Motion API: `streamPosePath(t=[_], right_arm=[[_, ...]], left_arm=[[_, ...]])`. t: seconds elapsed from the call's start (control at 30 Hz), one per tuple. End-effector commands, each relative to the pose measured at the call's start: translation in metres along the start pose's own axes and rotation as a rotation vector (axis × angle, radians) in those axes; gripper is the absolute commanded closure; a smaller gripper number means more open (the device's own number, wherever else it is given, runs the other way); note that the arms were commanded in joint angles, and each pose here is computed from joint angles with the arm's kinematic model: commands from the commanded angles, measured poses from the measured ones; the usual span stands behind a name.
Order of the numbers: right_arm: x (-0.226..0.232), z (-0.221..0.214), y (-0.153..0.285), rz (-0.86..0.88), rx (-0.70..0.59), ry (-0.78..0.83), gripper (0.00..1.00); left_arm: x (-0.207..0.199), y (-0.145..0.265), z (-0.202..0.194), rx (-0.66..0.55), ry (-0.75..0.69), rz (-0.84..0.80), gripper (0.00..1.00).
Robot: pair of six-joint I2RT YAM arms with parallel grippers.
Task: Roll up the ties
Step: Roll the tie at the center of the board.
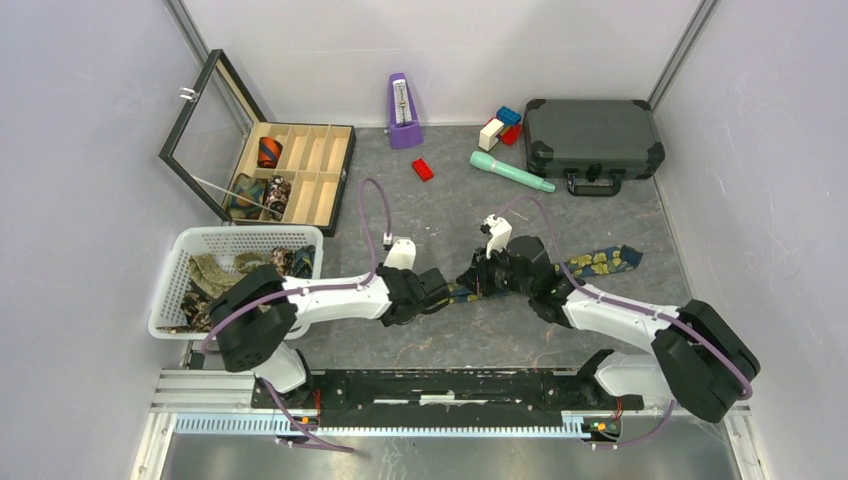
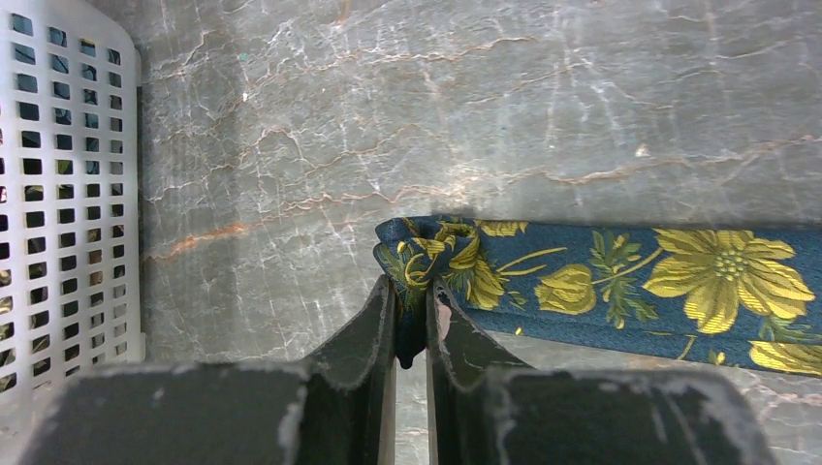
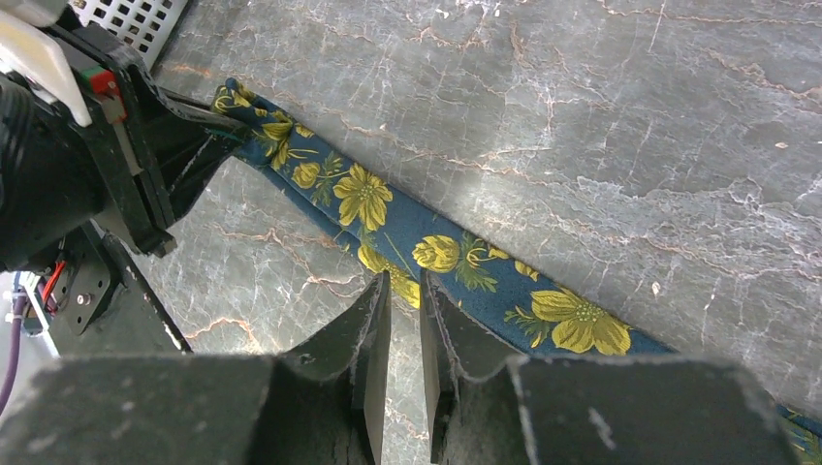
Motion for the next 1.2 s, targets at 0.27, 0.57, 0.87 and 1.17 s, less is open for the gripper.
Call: streamPosePath(t=[0.27,0.57,0.87,1.17], right_arm=[[-0.007,-0.006,-0.002,-0.016,-0.017,0.0,0.78],[0.05,0.016,-0.034,0.354,-0.11,-0.177,0.8],[0.086,0.022,-0.078,0.486,-0.086,-0.286,0.84],[0.1,0.012,-0.111,0.503,-0.04,-0.331,0.87]], left_arm=[[-0.002,0.016,0.017,-0.129,-0.099,0.187,0.98],[-0.012,0.021,0.008,-0.068,-0.065,0.063,0.98],[-0.008,0.025,0.01,-0.061,-0.057,0.041,0.98],[-0.004,0.028,0.01,-0.058,-0.028,0.008,0.98]])
Point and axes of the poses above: each gripper's point midway between its finger pads, its own y axis back along the fingers, its own x axis along the line the jaws close on, z = x × y, the point moved 4 cm from there along y, back along the fingers, and after that the axes turned 10 degrees about y, right-handed, at the moved point
